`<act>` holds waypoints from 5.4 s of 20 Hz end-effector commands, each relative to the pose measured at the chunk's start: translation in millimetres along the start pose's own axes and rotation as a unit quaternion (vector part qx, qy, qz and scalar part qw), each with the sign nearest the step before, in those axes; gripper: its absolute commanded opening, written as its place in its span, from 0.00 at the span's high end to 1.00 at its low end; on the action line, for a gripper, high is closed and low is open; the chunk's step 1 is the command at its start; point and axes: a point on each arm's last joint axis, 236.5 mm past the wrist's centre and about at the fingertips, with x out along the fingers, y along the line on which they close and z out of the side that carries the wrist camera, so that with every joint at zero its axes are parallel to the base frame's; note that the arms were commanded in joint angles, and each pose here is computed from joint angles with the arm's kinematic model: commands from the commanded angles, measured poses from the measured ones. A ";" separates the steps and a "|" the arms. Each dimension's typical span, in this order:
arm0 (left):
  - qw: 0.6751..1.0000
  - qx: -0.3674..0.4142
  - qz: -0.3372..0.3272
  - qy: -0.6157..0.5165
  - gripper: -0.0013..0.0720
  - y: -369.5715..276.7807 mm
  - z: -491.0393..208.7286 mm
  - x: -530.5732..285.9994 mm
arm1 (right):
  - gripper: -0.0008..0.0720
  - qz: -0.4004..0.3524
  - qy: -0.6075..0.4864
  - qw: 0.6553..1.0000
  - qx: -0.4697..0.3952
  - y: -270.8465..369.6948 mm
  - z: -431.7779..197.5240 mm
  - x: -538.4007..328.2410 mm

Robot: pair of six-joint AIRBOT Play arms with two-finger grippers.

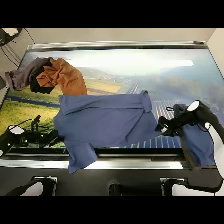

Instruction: Fold the shirts.

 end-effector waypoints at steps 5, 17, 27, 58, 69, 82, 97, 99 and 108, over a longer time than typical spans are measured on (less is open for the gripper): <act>0.999 0.042 -0.015 -0.002 0.95 -23.5 14.9 -27.2 | 0.93 0.008 -0.015 1.000 0.011 4.7 9.5 1.0; 0.634 0.315 -0.064 -0.703 0.95 -317.0 -42.0 -612.7 | 0.93 0.065 -0.818 0.526 -0.225 161.9 -185.3 -611.2; 0.601 0.321 -0.118 -0.722 0.95 -326.4 -116.4 -620.4 | 0.93 0.047 -0.827 0.534 -0.172 114.1 -268.5 -598.7; 0.966 0.144 -0.008 -0.216 0.95 -103.3 212.9 -81.9 | 0.93 0.051 -0.324 0.942 -0.066 89.3 186.8 -132.8; 0.996 0.068 0.037 0.037 0.95 -40.6 100.3 -27.6 | 0.93 -0.032 -0.113 0.991 -0.061 39.5 113.6 -60.9; 0.995 0.023 0.011 0.093 0.35 -14.2 17.6 -67.8 | 0.31 -0.057 -0.052 0.995 -0.065 -9.4 42.2 -117.7; 0.991 -0.002 -0.019 0.135 0.43 -9.6 -92.7 -1.7 | 0.31 -0.080 -0.031 0.994 -0.064 -30.9 5.8 -90.6; 0.992 -0.010 -0.009 0.122 0.64 -11.8 -87.1 3.6 | 0.31 -0.061 -0.020 0.996 -0.057 -26.9 -7.5 -79.0; 0.993 0.013 0.004 0.118 0.95 -16.4 -88.1 10.2 | 0.31 -0.065 -0.013 0.995 -0.074 -29.1 -46.1 -20.5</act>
